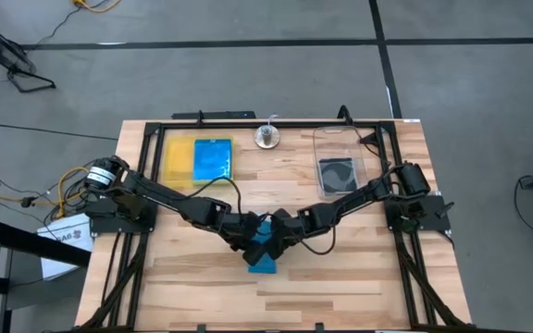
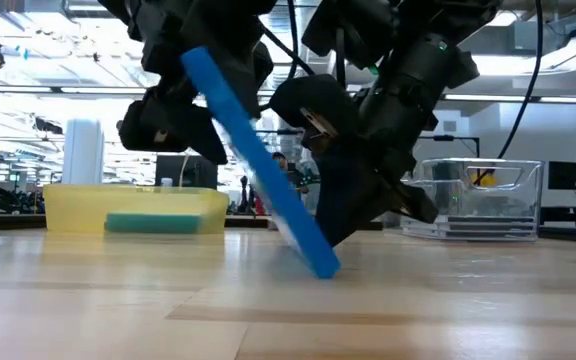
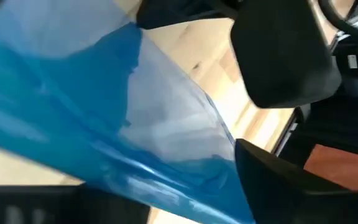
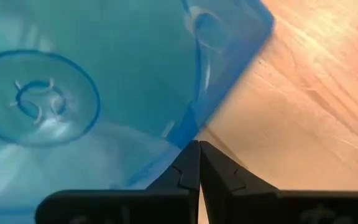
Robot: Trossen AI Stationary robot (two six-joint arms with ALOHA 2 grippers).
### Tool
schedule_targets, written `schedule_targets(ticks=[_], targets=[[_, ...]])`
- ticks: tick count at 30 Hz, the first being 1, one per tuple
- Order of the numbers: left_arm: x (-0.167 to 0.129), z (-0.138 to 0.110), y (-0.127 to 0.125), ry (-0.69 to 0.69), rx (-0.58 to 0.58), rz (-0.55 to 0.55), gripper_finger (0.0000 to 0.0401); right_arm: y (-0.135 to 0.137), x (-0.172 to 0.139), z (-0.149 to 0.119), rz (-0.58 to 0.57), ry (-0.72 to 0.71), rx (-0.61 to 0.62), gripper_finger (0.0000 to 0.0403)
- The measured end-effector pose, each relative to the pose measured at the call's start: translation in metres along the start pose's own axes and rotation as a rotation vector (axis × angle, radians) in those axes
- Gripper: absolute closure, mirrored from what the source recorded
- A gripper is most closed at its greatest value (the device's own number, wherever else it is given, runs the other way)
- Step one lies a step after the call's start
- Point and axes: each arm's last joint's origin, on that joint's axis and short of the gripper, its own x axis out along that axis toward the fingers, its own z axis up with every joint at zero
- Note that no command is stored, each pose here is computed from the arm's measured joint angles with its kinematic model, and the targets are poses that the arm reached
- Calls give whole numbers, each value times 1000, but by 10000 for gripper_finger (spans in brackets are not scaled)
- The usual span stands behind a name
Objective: Pick & place jewel cases by type
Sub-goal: Put the blue CD case into the yellow bin
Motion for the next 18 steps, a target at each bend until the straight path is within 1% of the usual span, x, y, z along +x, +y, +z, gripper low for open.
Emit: schedule_targets(ticks=[7, 12, 14, 18], targets=[[-1, -1, 4, 8, -5, 42, 309, 0, 0, -2, 7, 33, -5, 403], [-2, -3, 6, 27, 20, 64, 375, 1, -1, -4, 33, 90, -13, 403], [-2, -3, 7, 35, 36, 80, 388, 1, -1, -5, 35, 102, -30, 403], [-3, -6, 11, 70, 79, 113, 383, 0, -6, -6, 17, 122, -38, 403]])
